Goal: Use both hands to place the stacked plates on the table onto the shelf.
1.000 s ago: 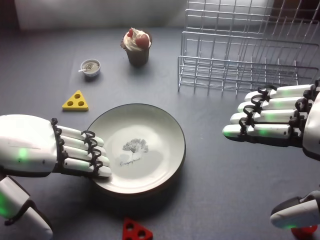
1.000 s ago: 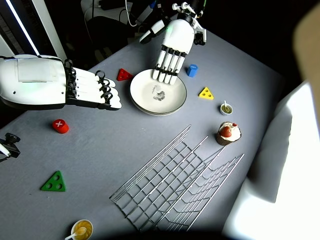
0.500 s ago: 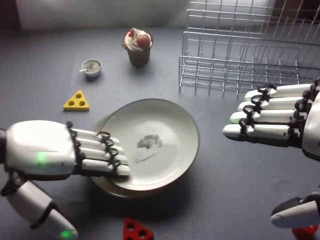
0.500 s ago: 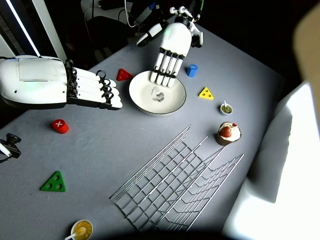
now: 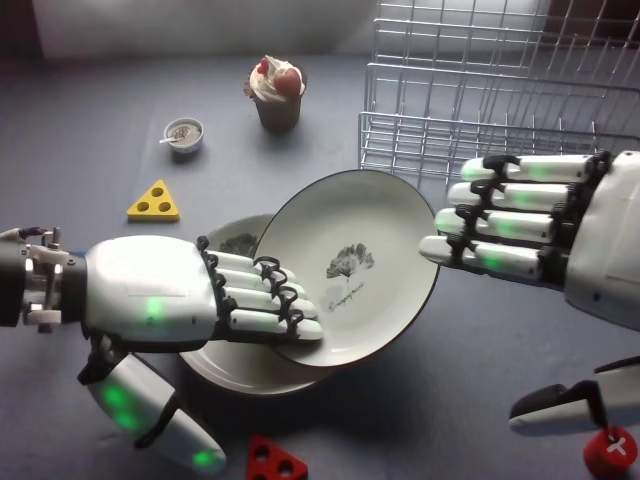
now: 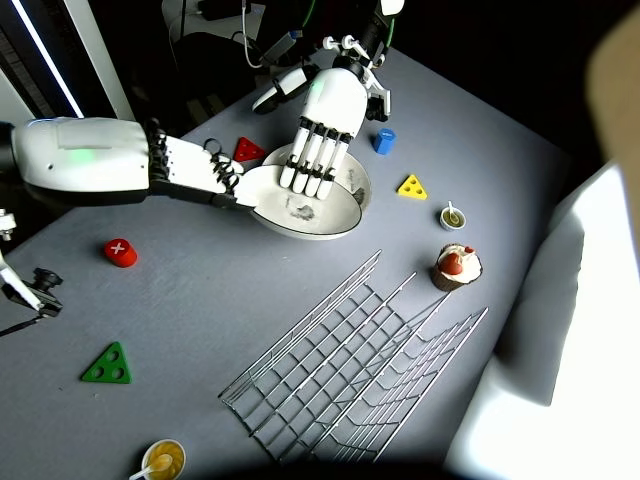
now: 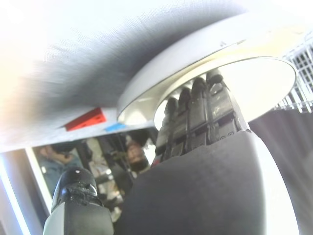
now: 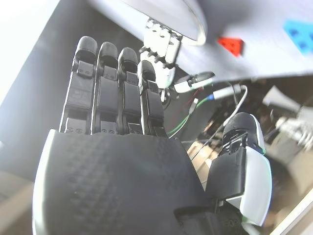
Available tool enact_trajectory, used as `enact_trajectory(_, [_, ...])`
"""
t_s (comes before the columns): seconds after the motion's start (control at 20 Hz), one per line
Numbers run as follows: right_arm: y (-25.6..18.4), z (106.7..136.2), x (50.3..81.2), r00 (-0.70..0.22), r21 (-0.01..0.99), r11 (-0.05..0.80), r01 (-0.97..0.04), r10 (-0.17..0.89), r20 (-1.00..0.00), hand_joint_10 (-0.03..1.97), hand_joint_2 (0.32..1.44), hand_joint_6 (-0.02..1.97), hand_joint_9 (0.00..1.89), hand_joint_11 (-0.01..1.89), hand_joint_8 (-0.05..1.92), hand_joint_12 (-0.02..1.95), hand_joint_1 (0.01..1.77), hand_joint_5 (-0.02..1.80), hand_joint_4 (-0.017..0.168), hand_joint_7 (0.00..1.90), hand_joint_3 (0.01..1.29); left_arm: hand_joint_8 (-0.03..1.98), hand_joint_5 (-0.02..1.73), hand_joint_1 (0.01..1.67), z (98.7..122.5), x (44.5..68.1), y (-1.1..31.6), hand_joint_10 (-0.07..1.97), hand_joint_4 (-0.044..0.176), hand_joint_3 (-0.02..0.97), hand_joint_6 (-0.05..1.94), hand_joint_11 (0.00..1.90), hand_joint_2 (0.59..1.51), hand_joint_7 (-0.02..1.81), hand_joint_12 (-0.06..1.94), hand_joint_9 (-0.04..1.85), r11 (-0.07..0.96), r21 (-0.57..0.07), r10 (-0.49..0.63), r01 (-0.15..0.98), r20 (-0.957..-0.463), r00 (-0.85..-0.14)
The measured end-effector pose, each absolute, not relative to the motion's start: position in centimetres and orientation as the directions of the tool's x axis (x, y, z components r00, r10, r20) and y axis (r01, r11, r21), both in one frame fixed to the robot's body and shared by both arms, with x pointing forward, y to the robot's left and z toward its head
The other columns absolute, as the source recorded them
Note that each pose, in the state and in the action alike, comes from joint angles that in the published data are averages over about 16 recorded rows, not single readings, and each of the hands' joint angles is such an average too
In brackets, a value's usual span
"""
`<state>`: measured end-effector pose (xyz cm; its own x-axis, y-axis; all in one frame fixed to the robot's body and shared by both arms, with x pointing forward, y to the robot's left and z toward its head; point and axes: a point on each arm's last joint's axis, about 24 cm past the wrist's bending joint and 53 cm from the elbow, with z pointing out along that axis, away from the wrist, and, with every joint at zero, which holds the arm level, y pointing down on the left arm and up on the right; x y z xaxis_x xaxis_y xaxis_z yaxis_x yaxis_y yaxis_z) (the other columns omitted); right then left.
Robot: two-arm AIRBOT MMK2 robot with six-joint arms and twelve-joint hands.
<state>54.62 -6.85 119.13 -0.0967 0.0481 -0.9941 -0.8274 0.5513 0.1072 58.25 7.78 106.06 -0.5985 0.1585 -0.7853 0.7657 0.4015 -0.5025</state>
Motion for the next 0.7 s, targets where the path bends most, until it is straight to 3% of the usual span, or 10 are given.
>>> enact_trajectory(0.3, [-5.4,118.6,55.7,-0.004,0.022,0.549,-0.836,0.034,-0.999,0.00,0.84,0.01,0.34,0.35,0.01,0.03,0.50,0.27,0.001,0.33,0.02,-0.02,0.11,0.02,106.2,58.3,6.9,-0.02,-0.004,-0.006,-0.02,0.13,0.979,0.10,0.01,0.12,0.396,-0.504,0.152,0.768,-0.789,-0.596])
enact_trajectory(0.7, [-3.1,117.0,58.6,0.010,0.019,0.560,-0.828,0.049,-0.999,0.00,0.80,0.01,0.34,0.36,0.01,0.02,0.92,0.31,0.001,0.34,0.02,-0.02,0.10,0.02,106.2,58.3,6.7,-0.02,-0.004,-0.007,-0.02,0.13,0.983,0.09,0.01,0.12,0.395,-0.504,0.151,0.768,-0.789,-0.595])
